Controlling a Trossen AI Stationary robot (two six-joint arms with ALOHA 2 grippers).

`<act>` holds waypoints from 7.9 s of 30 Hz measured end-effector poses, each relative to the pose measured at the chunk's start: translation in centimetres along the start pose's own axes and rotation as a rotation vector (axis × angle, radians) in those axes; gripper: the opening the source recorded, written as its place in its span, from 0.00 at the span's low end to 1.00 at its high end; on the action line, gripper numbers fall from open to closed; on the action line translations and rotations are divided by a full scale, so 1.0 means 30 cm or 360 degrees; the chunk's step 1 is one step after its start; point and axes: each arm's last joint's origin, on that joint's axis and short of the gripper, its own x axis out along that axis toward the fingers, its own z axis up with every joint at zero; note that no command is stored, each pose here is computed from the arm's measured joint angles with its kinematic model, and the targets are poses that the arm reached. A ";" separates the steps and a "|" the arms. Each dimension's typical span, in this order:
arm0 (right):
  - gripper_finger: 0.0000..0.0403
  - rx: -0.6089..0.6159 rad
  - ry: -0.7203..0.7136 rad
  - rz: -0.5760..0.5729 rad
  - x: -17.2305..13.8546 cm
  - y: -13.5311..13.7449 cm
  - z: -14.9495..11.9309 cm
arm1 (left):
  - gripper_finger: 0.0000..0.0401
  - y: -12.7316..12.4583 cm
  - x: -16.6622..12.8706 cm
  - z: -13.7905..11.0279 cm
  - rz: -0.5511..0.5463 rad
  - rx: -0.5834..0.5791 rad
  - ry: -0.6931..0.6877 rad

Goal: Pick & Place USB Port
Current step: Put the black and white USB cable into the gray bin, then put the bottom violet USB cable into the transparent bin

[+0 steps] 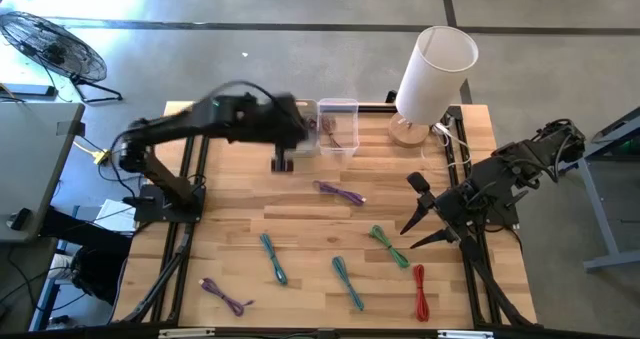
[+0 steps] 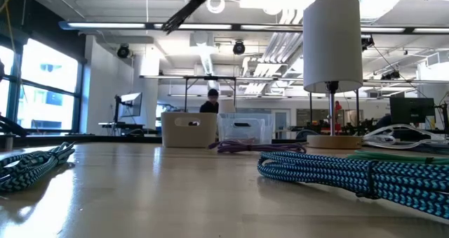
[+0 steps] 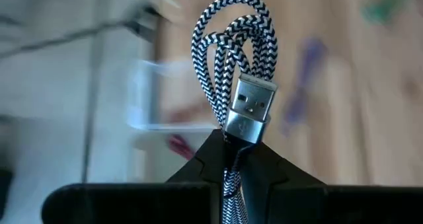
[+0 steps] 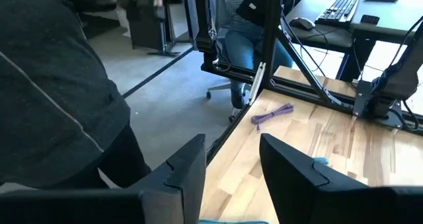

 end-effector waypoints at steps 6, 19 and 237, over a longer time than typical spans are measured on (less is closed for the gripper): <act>0.33 -0.0074 -0.0001 -0.0043 0.000 -0.006 0.000 | 0.05 0.110 -0.047 -0.021 0.0361 -0.0273 -0.0072; 0.33 -0.0136 0.0004 -0.0420 -0.004 -0.028 0.000 | 0.05 0.251 0.218 -0.143 0.0348 -0.1071 -0.0145; 0.33 -0.0038 0.0152 0.0122 0.034 0.111 -0.035 | 0.04 -1.144 -0.082 -0.506 -0.0684 -0.0557 0.0545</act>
